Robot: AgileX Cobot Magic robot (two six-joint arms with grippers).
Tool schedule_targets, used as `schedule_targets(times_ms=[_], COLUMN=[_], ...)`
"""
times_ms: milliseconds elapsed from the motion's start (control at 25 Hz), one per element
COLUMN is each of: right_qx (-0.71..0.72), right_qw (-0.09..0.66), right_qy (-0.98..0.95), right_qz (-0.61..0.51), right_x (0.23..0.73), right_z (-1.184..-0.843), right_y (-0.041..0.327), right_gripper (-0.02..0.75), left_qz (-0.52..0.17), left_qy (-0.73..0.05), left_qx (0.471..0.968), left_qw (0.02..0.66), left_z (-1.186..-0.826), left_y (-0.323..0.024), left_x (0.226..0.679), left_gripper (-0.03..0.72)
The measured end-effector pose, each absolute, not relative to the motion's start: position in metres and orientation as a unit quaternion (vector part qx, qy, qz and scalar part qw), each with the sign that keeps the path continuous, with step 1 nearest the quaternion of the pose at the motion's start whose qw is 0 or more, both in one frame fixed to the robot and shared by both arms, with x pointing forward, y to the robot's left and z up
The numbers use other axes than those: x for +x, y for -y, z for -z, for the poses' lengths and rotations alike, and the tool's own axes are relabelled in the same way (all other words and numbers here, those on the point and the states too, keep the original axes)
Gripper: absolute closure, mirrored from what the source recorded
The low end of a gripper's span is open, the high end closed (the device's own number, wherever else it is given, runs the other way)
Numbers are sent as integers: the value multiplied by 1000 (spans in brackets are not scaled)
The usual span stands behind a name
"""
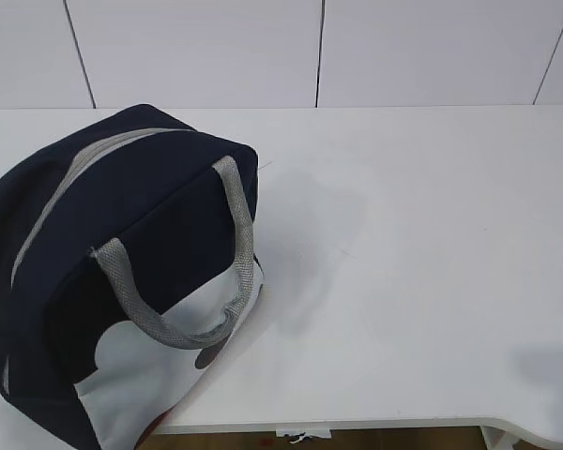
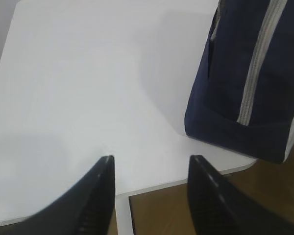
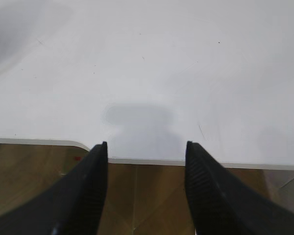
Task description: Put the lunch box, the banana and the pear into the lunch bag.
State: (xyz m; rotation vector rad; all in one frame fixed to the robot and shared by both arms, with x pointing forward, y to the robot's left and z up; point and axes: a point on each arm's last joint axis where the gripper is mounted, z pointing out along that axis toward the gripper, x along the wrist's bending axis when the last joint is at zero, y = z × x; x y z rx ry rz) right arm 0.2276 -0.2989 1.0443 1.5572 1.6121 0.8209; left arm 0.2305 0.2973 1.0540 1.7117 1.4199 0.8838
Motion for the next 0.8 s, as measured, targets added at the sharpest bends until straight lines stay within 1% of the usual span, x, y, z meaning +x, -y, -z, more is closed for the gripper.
schedule_targets(times_ms=[200, 520, 800], right_qx=[606, 606, 606], right_qw=[368, 368, 368], right_qy=[-628, -628, -628], right_qz=[-320, -320, -320], right_x=[228, 228, 228], right_z=[-1044, -1044, -1044], right_y=[299, 299, 299], right_gripper=[351, 351, 351], left_qz=[-344, -344, -344], left_qy=[-552, -552, -552], left_qx=[666, 666, 666], left_qw=[366, 366, 366], left_z=[-1054, -1054, -1054], left_y=[-297, -297, -297], left_x=[230, 230, 230], left_gripper=[337, 340, 371])
